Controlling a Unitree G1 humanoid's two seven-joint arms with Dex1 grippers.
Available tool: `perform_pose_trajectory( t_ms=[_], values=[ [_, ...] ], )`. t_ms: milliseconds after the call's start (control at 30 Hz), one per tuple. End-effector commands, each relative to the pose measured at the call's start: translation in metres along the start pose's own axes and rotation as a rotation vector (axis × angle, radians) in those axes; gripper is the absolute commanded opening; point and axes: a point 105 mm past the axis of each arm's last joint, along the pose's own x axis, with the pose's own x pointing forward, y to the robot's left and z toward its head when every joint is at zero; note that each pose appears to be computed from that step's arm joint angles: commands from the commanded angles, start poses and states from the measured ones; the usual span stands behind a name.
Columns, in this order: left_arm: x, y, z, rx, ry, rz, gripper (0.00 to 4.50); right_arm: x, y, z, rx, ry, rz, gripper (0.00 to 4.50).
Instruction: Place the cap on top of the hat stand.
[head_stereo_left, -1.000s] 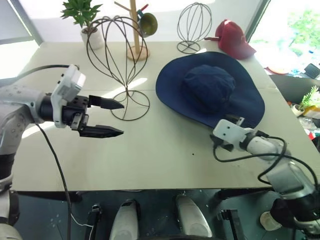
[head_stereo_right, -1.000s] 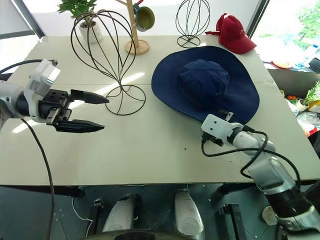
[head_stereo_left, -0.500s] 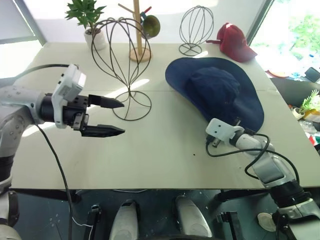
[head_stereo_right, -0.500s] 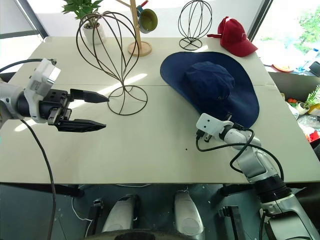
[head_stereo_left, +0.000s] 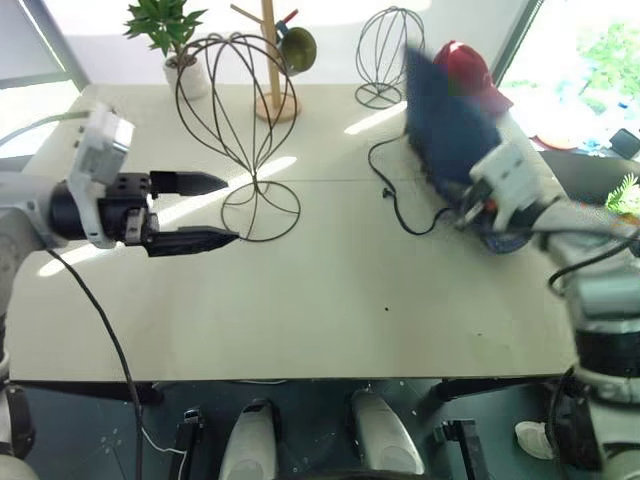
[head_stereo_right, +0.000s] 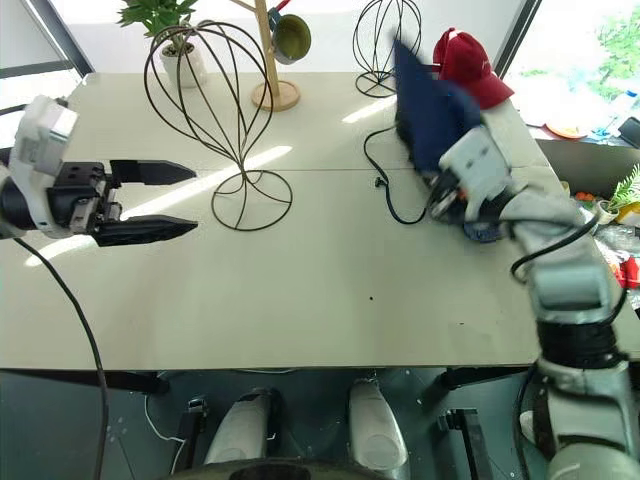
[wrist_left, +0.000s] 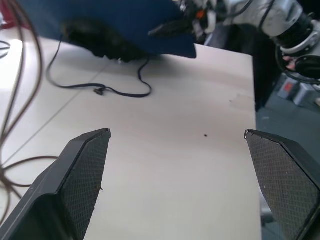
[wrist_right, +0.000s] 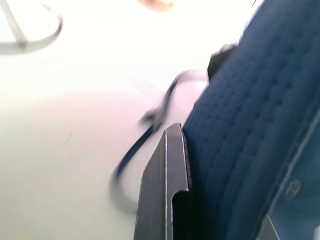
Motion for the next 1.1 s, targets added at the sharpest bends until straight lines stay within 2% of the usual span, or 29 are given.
perform_pose_trajectory(
  t_ms=[33,167,267,433,500,700,900,1100],
  values=[
    [-0.016,0.003,0.025,0.041,-0.088,0.088,4.50,-0.001,-0.024,0.060,-0.100,-0.139,0.004,0.02],
    [-0.035,0.007,0.034,0.045,-0.131,0.190,4.50,0.014,-0.036,0.115,-0.271,-0.236,0.039,0.02],
    [-0.056,0.013,0.035,0.050,-0.133,0.285,4.50,0.029,-0.033,0.156,-0.413,-0.319,0.077,0.02],
    [-0.090,0.022,0.038,0.064,-0.129,0.433,4.50,0.048,-0.005,0.214,-0.640,-0.474,0.160,0.02],
    [-0.098,0.021,0.038,0.069,-0.123,0.461,4.50,0.052,0.007,0.227,-0.728,-0.519,0.189,0.02],
    [-0.108,0.015,0.038,0.074,-0.113,0.500,4.50,0.047,0.020,0.258,-0.980,-0.626,0.147,0.02],
    [-0.111,0.014,0.036,0.068,-0.108,0.514,4.50,0.038,0.020,0.265,-1.318,-0.675,0.013,0.02],
    [-0.110,0.018,0.036,0.065,-0.108,0.510,4.50,0.029,0.042,0.265,-1.629,-0.837,-0.078,0.02]
  ],
)
